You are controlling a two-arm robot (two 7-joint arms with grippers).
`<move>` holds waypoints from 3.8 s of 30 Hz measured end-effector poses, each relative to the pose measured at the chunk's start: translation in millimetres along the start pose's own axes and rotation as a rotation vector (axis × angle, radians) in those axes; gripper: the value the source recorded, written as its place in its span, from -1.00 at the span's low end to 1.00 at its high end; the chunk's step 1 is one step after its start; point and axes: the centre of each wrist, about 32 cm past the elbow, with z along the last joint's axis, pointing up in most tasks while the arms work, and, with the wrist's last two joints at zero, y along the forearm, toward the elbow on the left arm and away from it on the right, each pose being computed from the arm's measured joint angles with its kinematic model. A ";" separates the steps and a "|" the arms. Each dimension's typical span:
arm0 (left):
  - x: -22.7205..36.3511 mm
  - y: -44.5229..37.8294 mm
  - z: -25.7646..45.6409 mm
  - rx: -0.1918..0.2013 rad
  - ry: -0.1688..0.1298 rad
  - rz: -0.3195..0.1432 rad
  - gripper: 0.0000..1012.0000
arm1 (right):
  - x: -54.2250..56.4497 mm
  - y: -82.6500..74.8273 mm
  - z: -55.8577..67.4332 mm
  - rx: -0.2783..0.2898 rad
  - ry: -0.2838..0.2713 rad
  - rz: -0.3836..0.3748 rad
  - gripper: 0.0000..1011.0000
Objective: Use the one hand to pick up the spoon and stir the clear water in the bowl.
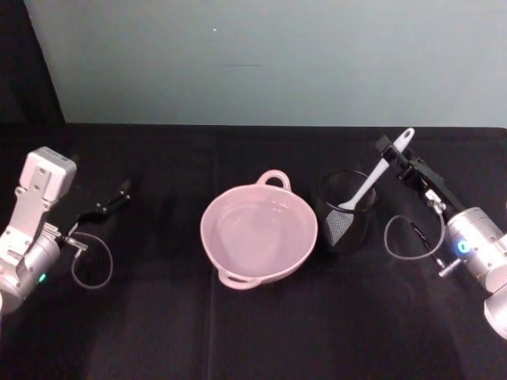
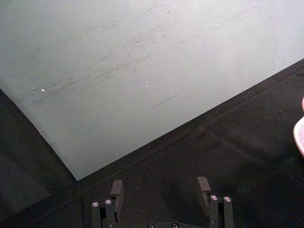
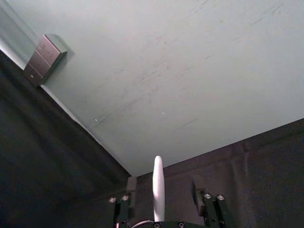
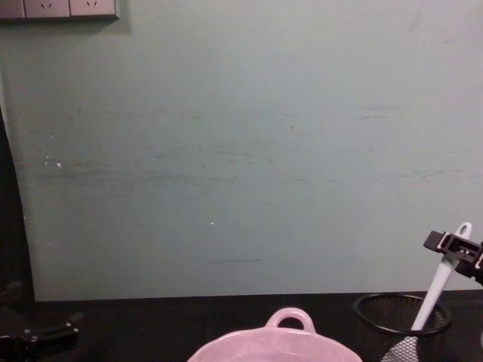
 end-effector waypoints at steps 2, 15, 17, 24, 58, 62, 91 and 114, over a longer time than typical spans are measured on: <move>0.0 0.0 0.0 0.000 0.000 0.000 1.00 | 0.0 0.4 -0.4 0.000 0.007 0.000 0.31; 0.0 0.0 0.0 0.000 0.000 0.000 1.00 | -0.8 2.9 -0.9 0.004 0.012 0.004 -0.52; 0.0 0.0 0.0 0.000 0.000 0.000 1.00 | -1.0 3.1 -0.6 0.004 0.009 0.003 -0.61; 0.0 0.0 0.0 0.000 0.000 0.000 1.00 | -5.3 4.1 7.7 0.013 -0.041 0.014 -0.77; 0.0 0.0 0.0 0.000 0.000 0.000 1.00 | -85.4 22.0 110.0 -0.072 -0.601 0.260 -0.77; 0.0 0.0 0.0 0.000 0.000 0.000 1.00 | -85.3 22.0 109.8 -0.073 -0.601 0.260 -0.77; 0.0 0.0 0.0 0.000 0.000 0.000 1.00 | -110.4 21.1 92.8 -0.094 -0.586 0.355 -0.77; 0.0 0.0 0.0 0.000 0.000 0.000 1.00 | -108.1 39.1 7.4 -0.191 -0.581 0.492 -0.77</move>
